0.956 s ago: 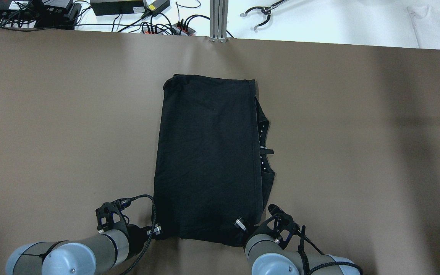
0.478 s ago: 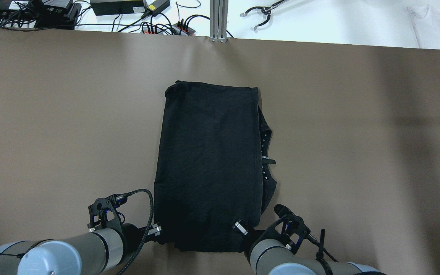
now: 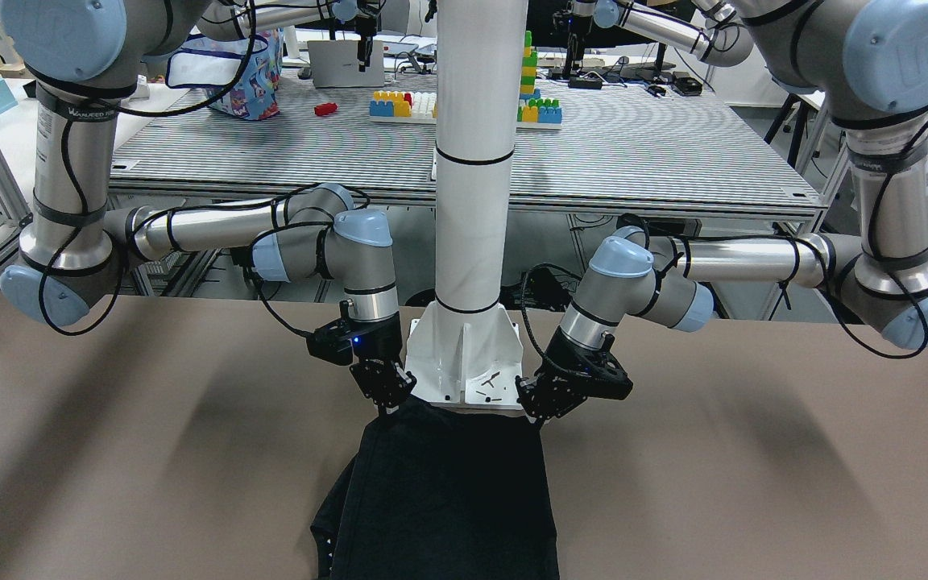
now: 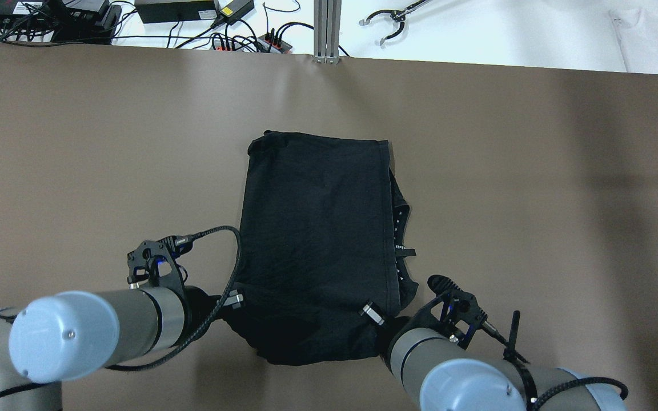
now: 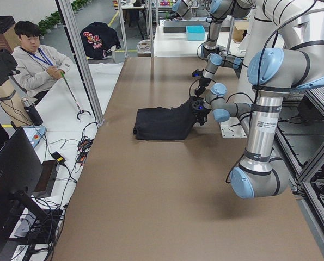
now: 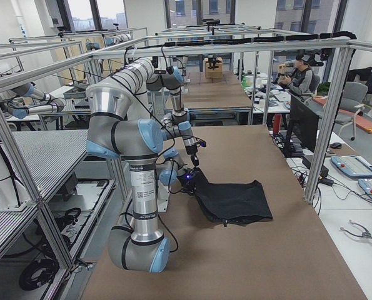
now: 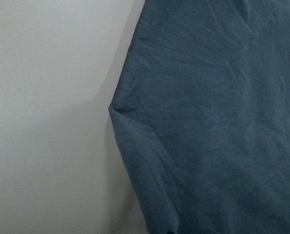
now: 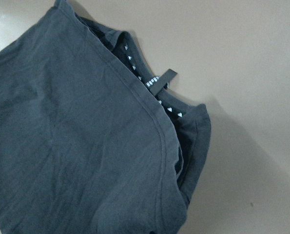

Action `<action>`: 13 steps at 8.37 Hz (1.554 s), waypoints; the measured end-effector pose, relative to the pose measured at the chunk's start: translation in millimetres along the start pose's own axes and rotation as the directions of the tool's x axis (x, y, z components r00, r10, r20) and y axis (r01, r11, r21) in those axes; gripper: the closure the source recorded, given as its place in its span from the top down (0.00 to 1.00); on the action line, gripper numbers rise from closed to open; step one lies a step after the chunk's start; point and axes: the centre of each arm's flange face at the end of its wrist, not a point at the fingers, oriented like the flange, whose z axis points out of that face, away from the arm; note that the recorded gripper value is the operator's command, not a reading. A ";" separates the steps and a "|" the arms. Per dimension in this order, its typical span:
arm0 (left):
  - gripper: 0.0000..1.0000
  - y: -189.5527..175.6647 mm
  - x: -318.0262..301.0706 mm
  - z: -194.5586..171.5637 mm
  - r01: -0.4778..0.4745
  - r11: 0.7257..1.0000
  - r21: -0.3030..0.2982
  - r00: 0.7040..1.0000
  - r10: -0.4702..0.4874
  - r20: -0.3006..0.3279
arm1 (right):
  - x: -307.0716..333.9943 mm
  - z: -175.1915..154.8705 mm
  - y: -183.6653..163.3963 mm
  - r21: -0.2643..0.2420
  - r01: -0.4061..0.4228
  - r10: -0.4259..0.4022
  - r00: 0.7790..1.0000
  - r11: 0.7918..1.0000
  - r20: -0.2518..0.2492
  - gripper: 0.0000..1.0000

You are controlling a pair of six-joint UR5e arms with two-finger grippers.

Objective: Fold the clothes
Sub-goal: 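Lift the near edge with both grippers and fold it toward the collar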

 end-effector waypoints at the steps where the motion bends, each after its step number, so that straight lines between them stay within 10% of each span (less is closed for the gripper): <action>1: 0.00 -26.8 18.5 -9.2 -0.008 1.000 0.014 1.000 0.008 0.024 | -14.3 -2.0 -22.6 0.019 -0.011 0.011 1.000 1.000 0.009 0.00; 7: 0.00 -166.3 89.3 20.8 -0.037 0.991 0.128 0.987 0.016 0.162 | -111.1 51.6 -146.6 0.208 0.054 -0.047 0.998 0.977 -0.035 0.00; 13: 0.00 -259.0 142.3 74.0 -0.099 0.978 0.182 0.959 0.046 0.279 | -183.9 140.8 -215.6 0.260 0.155 -0.145 0.988 0.953 -0.056 0.00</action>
